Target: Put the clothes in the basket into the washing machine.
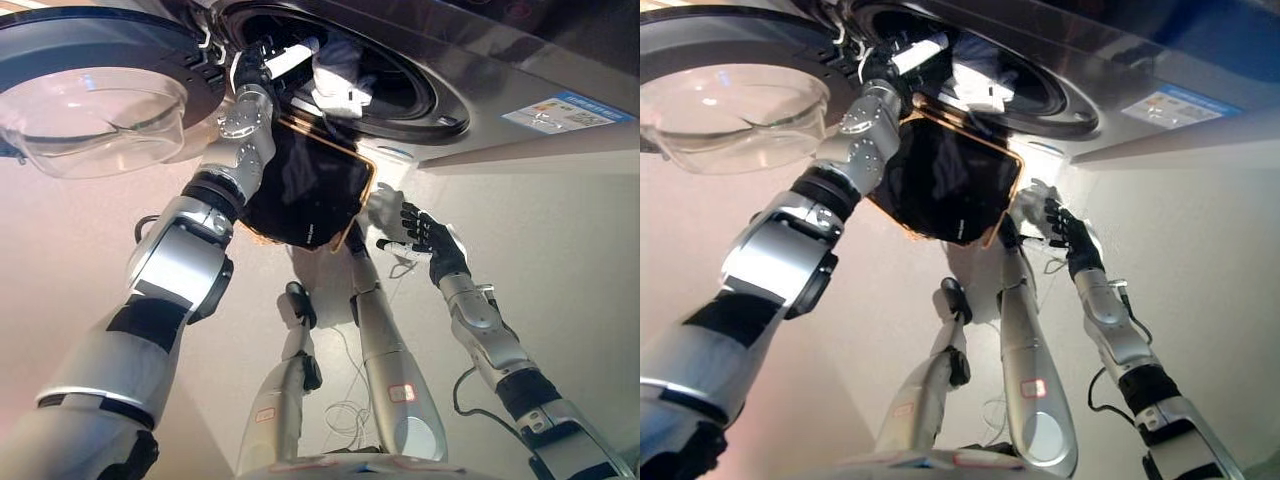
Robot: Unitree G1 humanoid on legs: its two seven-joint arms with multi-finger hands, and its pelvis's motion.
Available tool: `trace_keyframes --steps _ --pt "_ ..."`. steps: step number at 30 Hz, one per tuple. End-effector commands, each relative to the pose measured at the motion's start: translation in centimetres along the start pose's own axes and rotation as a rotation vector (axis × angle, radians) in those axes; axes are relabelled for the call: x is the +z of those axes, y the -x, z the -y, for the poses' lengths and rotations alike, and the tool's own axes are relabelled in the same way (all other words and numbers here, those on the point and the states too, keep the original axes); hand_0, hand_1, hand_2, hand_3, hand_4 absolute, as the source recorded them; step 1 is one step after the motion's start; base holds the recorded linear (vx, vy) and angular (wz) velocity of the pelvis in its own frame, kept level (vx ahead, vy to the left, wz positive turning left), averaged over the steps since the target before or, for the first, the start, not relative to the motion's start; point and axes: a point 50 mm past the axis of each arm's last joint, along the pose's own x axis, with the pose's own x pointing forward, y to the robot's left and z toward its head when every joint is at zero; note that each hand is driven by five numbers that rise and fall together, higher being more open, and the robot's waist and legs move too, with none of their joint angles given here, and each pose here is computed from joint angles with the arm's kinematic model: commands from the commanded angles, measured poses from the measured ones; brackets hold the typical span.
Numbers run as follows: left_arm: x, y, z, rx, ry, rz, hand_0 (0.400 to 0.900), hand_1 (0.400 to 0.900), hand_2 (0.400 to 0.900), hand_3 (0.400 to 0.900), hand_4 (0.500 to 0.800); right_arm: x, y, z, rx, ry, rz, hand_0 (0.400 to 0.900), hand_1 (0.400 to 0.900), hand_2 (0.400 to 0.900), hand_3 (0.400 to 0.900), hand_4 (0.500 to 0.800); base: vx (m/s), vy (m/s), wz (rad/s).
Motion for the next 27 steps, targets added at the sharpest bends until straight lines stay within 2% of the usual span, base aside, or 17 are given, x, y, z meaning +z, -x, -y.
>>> trace_keyframes --steps 1,13,18,22,27 --pt "-0.9 0.2 1.4 0.002 0.071 0.023 0.9 0.9 0.9 0.9 0.8 -3.4 3.7 1.2 0.005 0.047 -0.088 0.9 0.9 0.9 0.9 0.8 -0.019 -0.007 0.07" --pt "-1.6 0.3 1.1 0.005 0.045 0.012 0.9 0.9 0.9 0.9 0.8 -3.7 3.1 0.4 0.023 0.035 -0.103 0.9 0.9 0.9 0.9 0.8 -0.007 0.004 0.05" --pt "-4.2 0.9 0.1 0.013 0.027 -0.031 0.9 0.9 0.9 0.9 0.8 -4.3 3.1 -0.6 0.042 0.021 -0.13 0.9 0.9 0.9 0.9 0.8 0.025 0.004 0.09" --pt "-8.0 2.3 0.0 -0.01 0.009 -0.086 0.9 0.9 0.9 0.9 0.8 -4.6 2.8 -1.3 0.067 0.029 -0.144 0.9 0.9 0.9 0.9 0.8 0.049 -0.015 0.15" --pt "-13.2 5.2 -0.9 -0.04 0.021 -0.162 0.9 0.9 0.9 0.9 0.8 -3.4 1.7 -1.9 0.099 0.032 -0.103 0.9 0.9 0.9 0.9 0.8 0.05 0.009 0.12"
